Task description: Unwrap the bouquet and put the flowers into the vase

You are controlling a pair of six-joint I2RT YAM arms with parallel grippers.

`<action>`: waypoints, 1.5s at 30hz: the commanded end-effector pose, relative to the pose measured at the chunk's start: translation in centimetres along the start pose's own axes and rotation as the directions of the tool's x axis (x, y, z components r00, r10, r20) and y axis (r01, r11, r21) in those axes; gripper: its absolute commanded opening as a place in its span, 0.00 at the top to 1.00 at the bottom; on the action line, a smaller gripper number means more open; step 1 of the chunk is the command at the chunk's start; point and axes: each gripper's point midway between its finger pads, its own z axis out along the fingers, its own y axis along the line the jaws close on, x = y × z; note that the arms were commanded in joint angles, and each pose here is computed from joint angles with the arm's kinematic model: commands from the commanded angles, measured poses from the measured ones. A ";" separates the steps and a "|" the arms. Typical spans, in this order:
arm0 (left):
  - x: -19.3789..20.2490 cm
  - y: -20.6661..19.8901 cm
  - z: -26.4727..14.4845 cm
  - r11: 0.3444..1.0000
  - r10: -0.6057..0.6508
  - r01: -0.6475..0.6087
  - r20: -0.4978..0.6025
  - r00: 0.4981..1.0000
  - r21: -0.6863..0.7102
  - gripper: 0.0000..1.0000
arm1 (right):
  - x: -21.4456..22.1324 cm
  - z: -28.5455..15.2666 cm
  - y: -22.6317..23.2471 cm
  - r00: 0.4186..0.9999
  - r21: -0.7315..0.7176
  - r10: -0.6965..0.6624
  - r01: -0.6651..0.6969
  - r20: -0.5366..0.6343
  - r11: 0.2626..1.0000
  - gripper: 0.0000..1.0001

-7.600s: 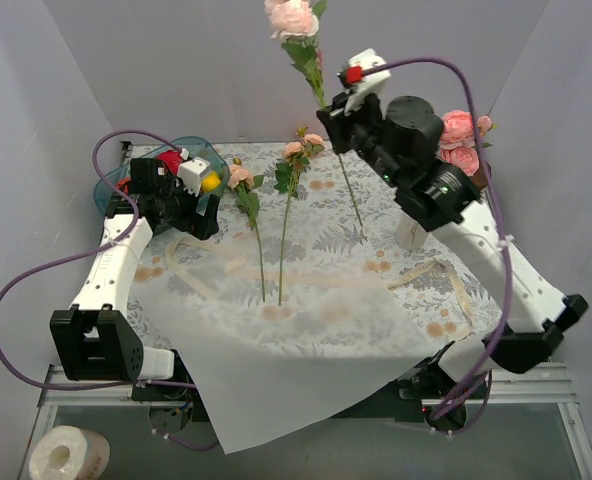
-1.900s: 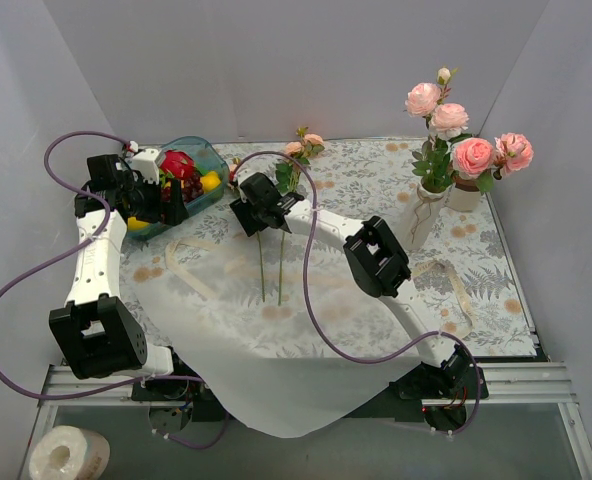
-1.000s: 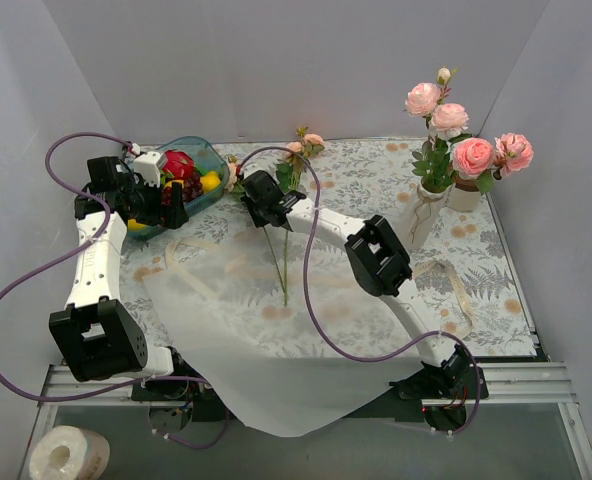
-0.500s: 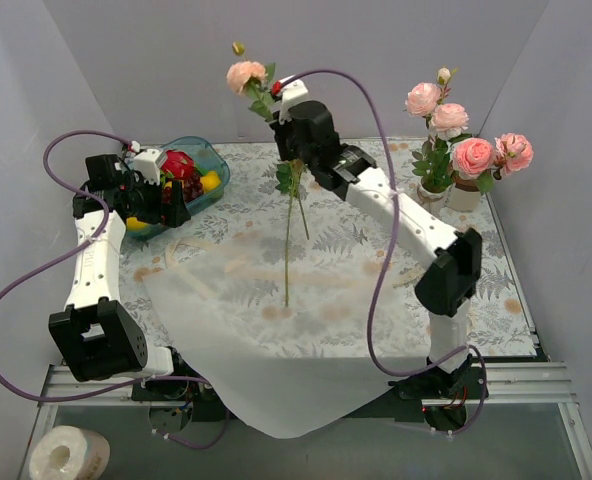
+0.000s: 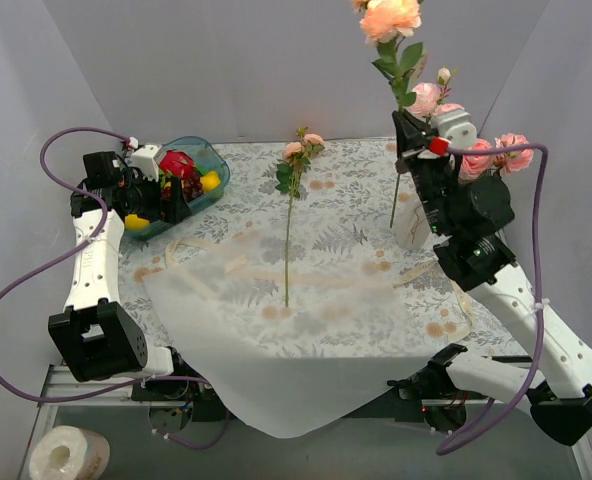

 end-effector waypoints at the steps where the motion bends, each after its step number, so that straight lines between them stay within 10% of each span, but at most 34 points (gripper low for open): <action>1: -1.4 -1.0 -0.8 0.999 0.019 -0.020 0.051 0.999 0.027 0.02 | -7.3 -2.2 -4.8 0.931 0.203 -0.156 0.092 0.329 0.975 0.99; 16: -1.5 -1.2 -0.7 0.998 0.042 -0.044 0.053 0.998 0.049 0.02 | -5.3 -2.0 -12.0 0.880 0.501 -0.380 0.202 0.284 0.842 0.99; 45: -1.9 -1.3 -0.5 0.992 0.090 -0.093 0.041 0.995 0.089 0.02 | 2.3 -1.3 -14.9 0.894 0.560 -0.392 0.215 0.217 0.800 0.99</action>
